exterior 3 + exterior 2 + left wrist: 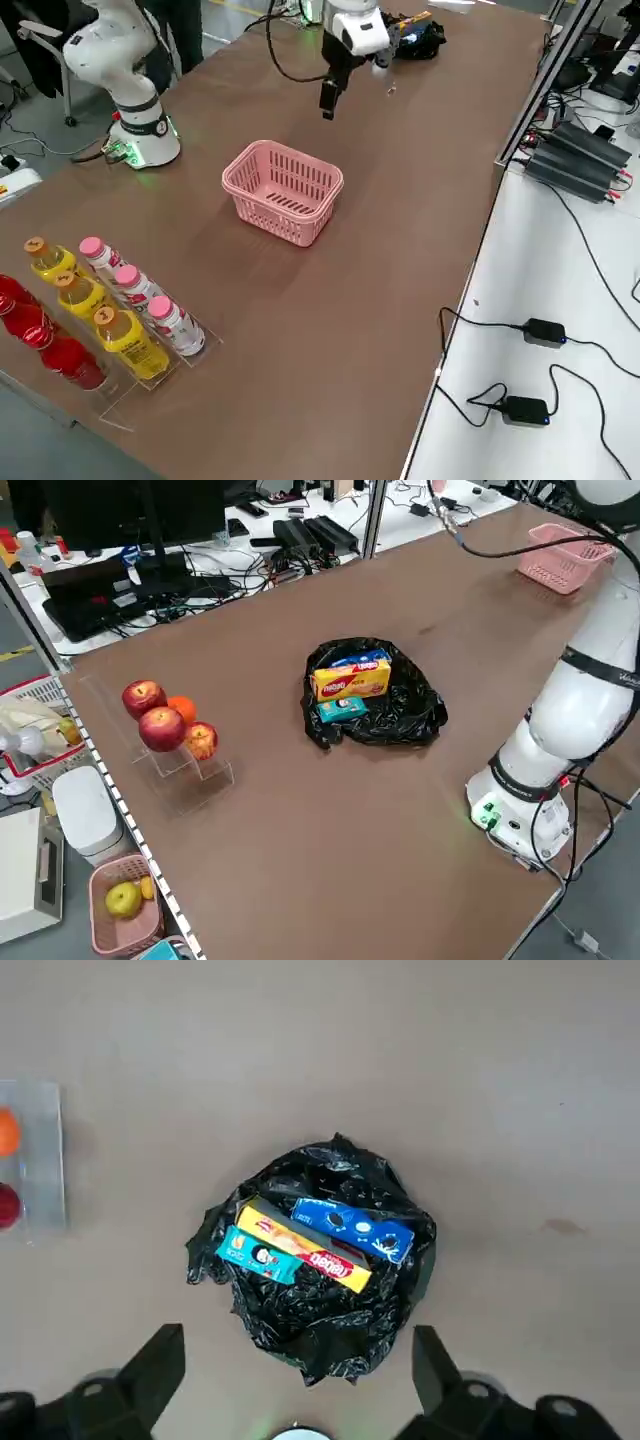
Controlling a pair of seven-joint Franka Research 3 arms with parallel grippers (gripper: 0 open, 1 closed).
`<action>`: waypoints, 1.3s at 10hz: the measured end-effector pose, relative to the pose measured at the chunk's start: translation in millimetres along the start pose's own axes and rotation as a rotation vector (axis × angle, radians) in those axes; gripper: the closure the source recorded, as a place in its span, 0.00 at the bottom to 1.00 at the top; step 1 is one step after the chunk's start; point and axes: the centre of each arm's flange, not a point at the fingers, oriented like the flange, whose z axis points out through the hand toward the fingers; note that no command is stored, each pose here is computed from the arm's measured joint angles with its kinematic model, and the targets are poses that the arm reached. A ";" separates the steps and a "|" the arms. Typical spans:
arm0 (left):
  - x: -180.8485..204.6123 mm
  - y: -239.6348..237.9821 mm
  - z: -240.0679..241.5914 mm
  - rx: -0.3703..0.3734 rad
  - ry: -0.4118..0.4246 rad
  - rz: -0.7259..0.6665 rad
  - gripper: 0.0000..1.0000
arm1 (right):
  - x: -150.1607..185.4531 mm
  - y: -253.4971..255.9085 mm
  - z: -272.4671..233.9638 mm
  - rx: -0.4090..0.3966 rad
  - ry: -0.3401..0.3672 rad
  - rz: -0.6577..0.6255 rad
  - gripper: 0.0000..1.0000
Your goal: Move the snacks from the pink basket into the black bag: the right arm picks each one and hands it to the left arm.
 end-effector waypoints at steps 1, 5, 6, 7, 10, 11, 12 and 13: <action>-1.0 5.5 -5.5 -0.014 0.023 0.004 0.00 | -4.9 -11.3 -17.1 -0.005 0.010 0.016 0.00; -12.4 48.0 -25.1 -0.026 0.086 0.096 0.00 | -31.3 -17.6 -70.9 -0.025 0.022 0.029 0.00; -14.5 54.6 -26.3 -0.025 0.088 0.125 0.00 | -33.2 -16.0 -75.4 -0.025 0.020 0.035 0.00; -15.6 59.2 -26.3 -0.025 0.087 0.146 0.00 | -34.8 -12.9 -76.1 -0.026 0.011 0.043 0.00; -17.5 67.6 -25.9 -0.024 0.085 0.171 0.00 | -37.7 0.6 -76.5 -0.029 0.001 0.069 0.00; -18.3 71.3 -25.9 -0.024 0.084 0.178 0.00 | -37.7 0.7 -76.5 -0.037 0.000 0.069 0.00; -19.2 73.9 -26.2 -0.024 0.085 0.183 0.00 | -37.7 0.8 -76.5 -0.040 0.000 0.069 0.00; -20.3 73.4 -27.7 -0.024 0.087 0.183 0.00 | -37.7 0.9 -76.5 -0.042 -0.001 0.069 0.00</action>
